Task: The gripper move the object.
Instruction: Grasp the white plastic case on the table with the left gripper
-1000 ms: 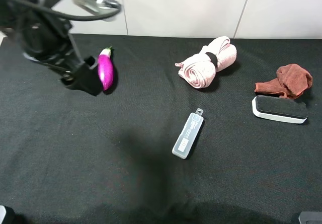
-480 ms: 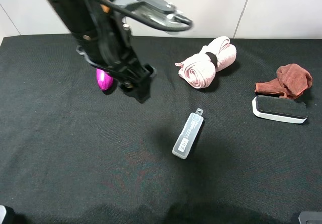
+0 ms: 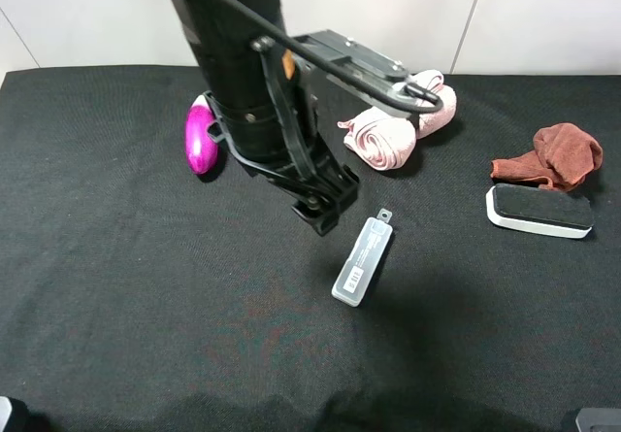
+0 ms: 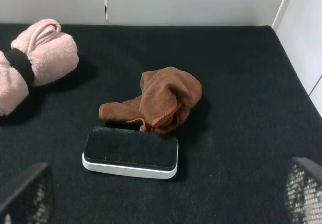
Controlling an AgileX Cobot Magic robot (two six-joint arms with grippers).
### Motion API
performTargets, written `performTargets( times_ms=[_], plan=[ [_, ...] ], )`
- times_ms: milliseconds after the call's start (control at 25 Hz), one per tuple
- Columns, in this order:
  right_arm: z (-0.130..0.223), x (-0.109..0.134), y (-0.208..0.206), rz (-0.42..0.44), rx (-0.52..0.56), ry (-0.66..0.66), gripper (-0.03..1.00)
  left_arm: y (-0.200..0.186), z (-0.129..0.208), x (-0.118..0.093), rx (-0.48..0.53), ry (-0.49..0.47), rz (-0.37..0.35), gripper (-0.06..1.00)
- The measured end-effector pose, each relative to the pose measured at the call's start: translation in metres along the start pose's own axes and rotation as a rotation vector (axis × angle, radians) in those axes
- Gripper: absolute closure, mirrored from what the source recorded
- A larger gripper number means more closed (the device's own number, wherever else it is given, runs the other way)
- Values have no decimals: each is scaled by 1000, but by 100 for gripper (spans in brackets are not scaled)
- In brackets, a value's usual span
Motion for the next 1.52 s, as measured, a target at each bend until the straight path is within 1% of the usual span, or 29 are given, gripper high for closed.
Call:
performTargets(
  times_ms=[280,520,920,1240,1360,1520],
  plan=[
    [0,0,0,0,0,0,27,16,-11,-8,19,-15,9,-5],
    [0,0,0,0,0,0,27,30,-23,-19,29,8,10,-5],
    [0,0,0,-2,0,1,27,72,-40,-30,90,16,3,-5],
    [0,1,0,-3,0,2,27,96,-51,-38,107,20,2,-5],
    [0,1,0,-3,0,2,27,105,-54,-39,112,12,0,-5],
    [0,1,0,-3,0,2,27,117,-53,-39,128,-33,-6,-5]
  ],
)
Point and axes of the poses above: a point on each arm's last joint axis where the gripper is mounted, y pointing out along that axis toward the gripper, x along the wrist's bending axis when the last joint is at zero, z = x × y, the point moved 8 cm from there along y, pointing out along that axis toward the gripper, and after that the axes turned 4 degrees about y, right-handed, at the moved point
